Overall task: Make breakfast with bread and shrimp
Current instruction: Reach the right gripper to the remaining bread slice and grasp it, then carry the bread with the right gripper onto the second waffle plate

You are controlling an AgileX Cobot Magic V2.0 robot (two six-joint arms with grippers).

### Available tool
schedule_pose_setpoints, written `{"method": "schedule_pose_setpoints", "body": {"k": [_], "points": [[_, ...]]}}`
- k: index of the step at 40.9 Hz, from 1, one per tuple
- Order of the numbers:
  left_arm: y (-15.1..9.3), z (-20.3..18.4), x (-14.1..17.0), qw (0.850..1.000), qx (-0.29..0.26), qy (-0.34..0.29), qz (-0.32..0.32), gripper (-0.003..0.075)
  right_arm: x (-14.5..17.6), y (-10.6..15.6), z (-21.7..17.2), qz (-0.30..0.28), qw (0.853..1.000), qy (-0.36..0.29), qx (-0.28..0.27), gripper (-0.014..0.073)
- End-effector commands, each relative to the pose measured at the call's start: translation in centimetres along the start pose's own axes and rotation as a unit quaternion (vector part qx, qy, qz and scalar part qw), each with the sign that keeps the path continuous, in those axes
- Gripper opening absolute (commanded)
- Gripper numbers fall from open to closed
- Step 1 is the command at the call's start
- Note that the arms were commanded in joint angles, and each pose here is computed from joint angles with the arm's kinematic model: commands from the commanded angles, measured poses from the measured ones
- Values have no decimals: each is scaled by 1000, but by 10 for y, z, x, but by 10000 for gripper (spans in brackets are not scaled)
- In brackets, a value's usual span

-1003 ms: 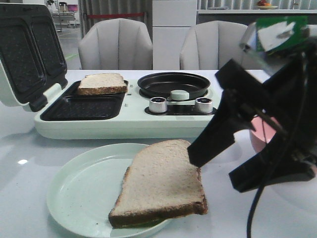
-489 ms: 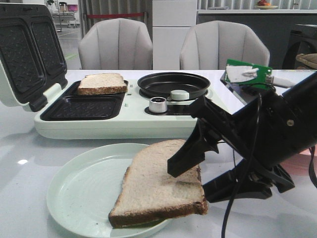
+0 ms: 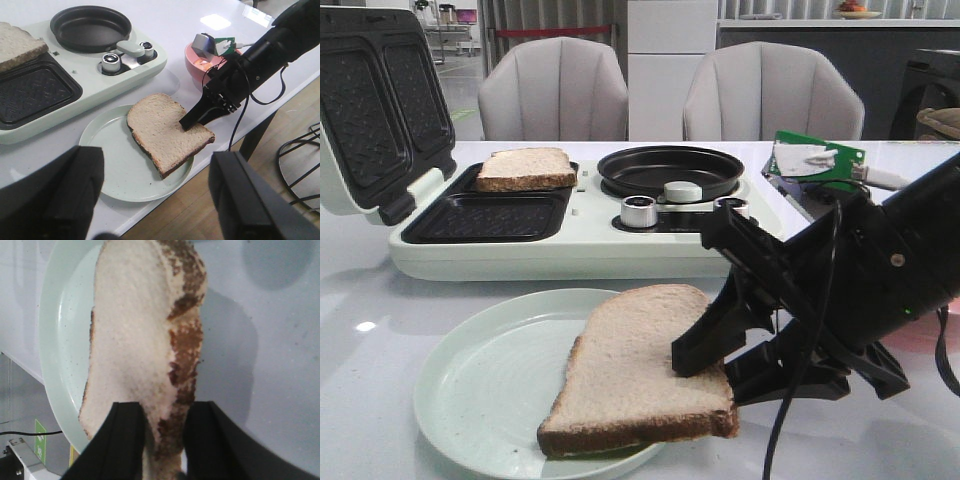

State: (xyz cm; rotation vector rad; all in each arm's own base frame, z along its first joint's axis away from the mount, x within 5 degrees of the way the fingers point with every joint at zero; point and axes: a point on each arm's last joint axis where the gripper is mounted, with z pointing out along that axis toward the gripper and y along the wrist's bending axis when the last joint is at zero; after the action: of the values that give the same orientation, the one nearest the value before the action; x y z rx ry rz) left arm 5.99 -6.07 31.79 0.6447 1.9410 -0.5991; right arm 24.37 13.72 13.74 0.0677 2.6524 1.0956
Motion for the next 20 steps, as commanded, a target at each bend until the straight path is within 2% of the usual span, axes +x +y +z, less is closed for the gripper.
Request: {"method": "schedule_pose_setpoints", "body": {"k": [1, 6, 10, 20], "points": [[-3, -3, -15, 999, 11, -49, 4, 507, -6, 16, -7, -16, 999, -11, -40, 209], [-3, -3, -14, 999, 10, -43, 4, 507, -6, 17, -8, -15, 999, -14, -42, 81], [-2, -3, -13, 999, 7, -37, 6, 507, -7, 21, -12, -21, 998, -19, -49, 16], [-2, -3, -12, 999, 5, -34, 7, 507, -8, 48, -43, -63, 992, -67, -86, 7]]}}
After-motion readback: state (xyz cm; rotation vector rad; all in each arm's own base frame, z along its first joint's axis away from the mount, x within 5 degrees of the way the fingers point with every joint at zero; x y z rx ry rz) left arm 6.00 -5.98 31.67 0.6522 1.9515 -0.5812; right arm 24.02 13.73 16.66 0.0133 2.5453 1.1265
